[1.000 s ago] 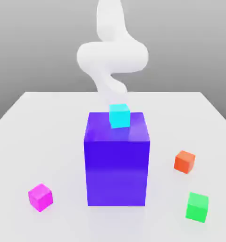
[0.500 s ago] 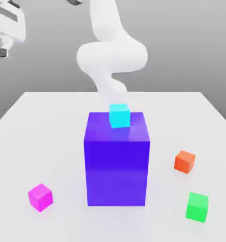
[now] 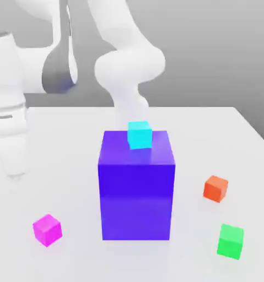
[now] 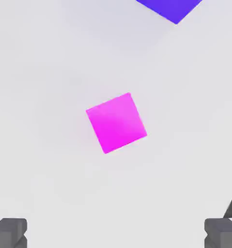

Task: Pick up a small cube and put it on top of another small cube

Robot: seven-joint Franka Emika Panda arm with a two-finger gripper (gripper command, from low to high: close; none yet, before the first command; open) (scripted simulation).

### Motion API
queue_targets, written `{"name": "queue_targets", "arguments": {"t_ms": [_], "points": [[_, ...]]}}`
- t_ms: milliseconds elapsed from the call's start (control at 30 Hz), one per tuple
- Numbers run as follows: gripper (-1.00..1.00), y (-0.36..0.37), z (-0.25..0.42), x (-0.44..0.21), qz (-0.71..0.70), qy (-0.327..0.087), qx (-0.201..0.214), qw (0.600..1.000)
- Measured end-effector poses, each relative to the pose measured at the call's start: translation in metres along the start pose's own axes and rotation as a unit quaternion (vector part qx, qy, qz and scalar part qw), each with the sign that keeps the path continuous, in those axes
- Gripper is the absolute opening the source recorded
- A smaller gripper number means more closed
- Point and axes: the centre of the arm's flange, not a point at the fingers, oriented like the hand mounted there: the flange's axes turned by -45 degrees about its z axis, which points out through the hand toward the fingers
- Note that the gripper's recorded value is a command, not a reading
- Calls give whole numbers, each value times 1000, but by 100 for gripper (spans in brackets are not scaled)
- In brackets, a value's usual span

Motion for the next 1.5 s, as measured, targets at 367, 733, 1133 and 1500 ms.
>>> {"name": "queue_targets", "arguments": {"t_ms": [367,733,1133,1500], "points": [[-100,13,102,21,-99,18,26,995],[-100,30,32,16,-91,16,55,994],[-100,119,-33,47,-102,25,107,989],[-100,218,-71,131,-124,43,118,984]]}}
